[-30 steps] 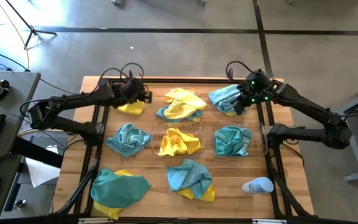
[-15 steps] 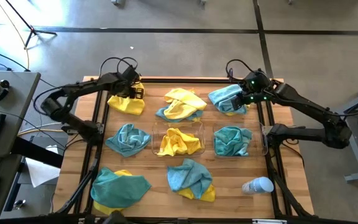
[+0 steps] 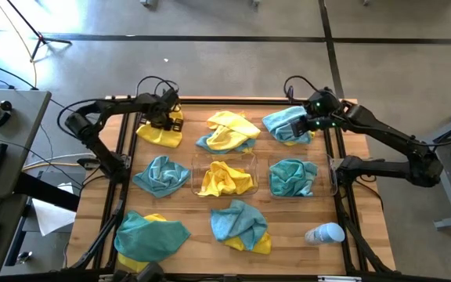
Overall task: Sort microfiber towel by color & place in baskets
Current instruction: Put the yellow microfiber cloth into the left transparent bin
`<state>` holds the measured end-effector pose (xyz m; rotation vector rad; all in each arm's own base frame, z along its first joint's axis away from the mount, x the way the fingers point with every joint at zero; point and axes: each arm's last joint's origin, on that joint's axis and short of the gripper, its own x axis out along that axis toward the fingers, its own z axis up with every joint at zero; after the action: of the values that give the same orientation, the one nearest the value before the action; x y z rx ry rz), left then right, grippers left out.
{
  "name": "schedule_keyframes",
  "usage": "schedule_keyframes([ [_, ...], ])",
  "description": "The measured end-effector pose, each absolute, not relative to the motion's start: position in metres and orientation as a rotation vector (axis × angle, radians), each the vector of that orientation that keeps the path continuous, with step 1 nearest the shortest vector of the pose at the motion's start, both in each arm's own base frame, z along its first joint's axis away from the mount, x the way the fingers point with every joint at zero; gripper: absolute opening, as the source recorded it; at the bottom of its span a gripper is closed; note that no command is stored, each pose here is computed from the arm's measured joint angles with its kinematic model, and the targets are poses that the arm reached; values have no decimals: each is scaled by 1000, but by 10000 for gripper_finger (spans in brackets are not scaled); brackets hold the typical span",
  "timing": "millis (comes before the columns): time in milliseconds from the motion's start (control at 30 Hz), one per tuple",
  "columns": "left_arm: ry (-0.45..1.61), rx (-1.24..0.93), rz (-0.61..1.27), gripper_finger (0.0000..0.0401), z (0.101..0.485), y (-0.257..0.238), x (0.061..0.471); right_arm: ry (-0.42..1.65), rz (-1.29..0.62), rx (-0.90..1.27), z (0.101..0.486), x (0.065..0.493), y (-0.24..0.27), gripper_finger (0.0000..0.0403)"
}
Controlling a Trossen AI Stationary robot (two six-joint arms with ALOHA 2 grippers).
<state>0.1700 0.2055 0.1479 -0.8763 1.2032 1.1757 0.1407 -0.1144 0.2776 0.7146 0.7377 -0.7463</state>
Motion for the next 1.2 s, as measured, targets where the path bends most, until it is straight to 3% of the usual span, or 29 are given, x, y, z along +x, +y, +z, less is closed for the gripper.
schedule_keyframes([
  [100,1134,-852,1167,9,171,199,166,782,-731,688,276,139,-113,0],
  [300,1008,-798,1170,2,231,172,157,829,-698,628,272,138,-112,0],
  [500,786,-757,1151,1,300,134,166,859,-681,629,244,137,-111,0],
  [767,574,-694,1076,0,371,83,196,749,-546,704,214,128,-97,0],
  [1200,368,-565,826,0,448,-3,289,637,-464,608,226,111,-74,0],
])
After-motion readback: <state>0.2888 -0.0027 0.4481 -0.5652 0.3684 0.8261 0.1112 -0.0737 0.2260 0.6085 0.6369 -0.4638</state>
